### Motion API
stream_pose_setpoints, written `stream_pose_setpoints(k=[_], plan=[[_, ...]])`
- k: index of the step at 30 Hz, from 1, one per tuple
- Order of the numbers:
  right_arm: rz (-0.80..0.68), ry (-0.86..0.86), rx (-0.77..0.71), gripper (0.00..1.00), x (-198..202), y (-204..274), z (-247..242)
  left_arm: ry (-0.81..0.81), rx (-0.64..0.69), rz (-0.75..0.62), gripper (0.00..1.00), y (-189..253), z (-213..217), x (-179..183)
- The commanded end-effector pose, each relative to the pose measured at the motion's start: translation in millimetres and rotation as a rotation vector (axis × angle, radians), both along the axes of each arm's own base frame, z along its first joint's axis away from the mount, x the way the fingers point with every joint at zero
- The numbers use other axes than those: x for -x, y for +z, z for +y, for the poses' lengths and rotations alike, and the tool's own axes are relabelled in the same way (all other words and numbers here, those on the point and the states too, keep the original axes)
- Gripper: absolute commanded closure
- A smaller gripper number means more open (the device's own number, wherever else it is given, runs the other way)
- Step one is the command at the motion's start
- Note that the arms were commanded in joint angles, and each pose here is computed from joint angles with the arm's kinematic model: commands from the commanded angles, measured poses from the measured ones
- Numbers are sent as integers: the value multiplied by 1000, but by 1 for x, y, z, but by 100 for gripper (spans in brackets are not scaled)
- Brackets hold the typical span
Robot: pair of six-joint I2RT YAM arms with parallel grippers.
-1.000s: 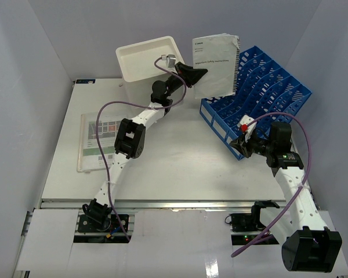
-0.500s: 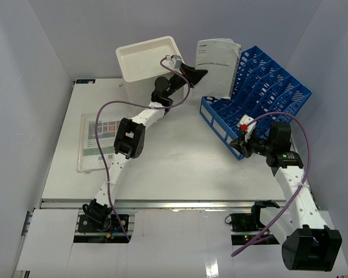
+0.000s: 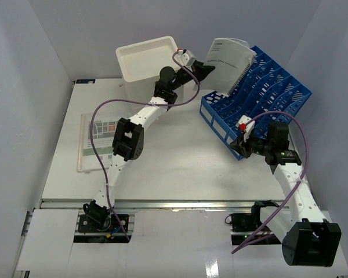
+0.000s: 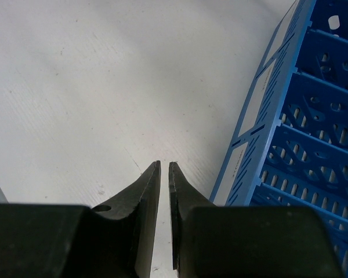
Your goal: Organize the desk
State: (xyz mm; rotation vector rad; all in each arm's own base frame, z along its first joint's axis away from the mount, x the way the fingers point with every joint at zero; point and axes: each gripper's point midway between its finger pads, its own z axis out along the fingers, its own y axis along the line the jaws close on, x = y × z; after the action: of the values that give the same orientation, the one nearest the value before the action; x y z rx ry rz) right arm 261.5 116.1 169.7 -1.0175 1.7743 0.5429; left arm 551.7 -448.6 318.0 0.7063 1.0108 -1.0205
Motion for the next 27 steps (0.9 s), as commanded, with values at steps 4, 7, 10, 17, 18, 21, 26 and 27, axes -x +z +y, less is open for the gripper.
stream_pose_setpoints(k=[4,7,10,17,18,21,26,27], plan=[[6,5,-2,83,-1,-5,0,39,35,-253,94,123,15,42],[11,3,0,83,-2,-7,0,67,36,-241,94,122,18,36],[12,2,1,83,-2,-8,0,93,45,-228,94,122,19,31],[11,1,2,83,-2,-7,-1,80,97,-216,94,141,36,40],[11,1,2,83,-2,-7,-1,62,108,-222,95,148,39,48],[8,3,1,83,-2,-7,-1,26,130,-259,95,174,48,73],[9,3,2,83,-2,-7,-1,25,151,-286,96,198,61,95],[7,2,3,83,-2,-7,-1,18,152,-282,96,198,62,97]])
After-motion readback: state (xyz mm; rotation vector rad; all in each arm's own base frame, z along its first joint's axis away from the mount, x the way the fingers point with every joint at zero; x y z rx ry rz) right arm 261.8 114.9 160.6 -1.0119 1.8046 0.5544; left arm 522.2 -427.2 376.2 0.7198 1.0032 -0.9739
